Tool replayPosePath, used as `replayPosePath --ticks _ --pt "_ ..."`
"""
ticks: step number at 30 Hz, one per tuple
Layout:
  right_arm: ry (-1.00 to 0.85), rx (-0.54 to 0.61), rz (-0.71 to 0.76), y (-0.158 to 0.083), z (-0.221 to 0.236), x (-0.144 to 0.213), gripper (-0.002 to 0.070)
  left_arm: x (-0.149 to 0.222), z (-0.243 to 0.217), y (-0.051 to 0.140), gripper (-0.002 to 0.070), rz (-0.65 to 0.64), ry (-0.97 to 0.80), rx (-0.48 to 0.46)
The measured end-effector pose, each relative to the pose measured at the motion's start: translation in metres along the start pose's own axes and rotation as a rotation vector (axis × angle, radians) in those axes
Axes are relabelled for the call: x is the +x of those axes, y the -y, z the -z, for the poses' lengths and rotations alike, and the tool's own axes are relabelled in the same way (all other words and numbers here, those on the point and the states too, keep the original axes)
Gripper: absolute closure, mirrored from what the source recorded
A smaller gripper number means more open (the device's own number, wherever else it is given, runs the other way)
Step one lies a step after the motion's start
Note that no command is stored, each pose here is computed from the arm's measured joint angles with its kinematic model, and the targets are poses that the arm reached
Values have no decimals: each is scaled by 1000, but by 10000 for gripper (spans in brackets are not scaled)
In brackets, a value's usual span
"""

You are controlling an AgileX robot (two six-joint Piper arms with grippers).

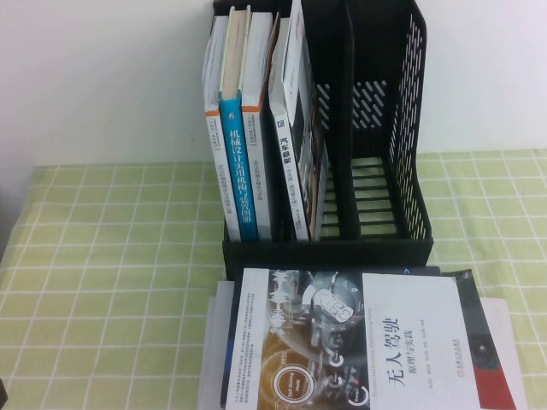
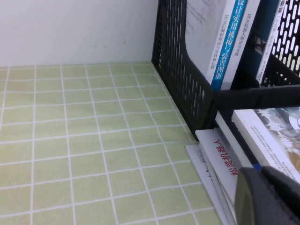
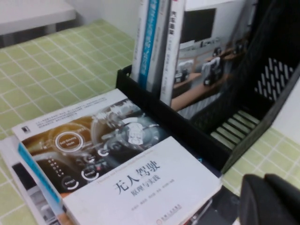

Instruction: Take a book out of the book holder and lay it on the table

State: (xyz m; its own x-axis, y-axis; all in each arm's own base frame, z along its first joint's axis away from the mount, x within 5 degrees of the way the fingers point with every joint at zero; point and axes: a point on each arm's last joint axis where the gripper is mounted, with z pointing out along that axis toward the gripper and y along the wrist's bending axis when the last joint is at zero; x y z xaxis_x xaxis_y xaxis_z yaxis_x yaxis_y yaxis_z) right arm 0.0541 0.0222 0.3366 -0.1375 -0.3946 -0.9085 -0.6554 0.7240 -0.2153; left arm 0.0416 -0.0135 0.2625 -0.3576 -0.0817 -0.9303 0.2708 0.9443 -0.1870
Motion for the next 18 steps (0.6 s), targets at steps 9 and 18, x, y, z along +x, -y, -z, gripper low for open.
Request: replayPosePath --ticks 9,18 --pt "-41 -35 123 -22 -37 32 678 0 0 0 678 3 -2 2" --pt "-31 -25 116 -21 -37 31 677 0 0 0 678 4 -3 2"
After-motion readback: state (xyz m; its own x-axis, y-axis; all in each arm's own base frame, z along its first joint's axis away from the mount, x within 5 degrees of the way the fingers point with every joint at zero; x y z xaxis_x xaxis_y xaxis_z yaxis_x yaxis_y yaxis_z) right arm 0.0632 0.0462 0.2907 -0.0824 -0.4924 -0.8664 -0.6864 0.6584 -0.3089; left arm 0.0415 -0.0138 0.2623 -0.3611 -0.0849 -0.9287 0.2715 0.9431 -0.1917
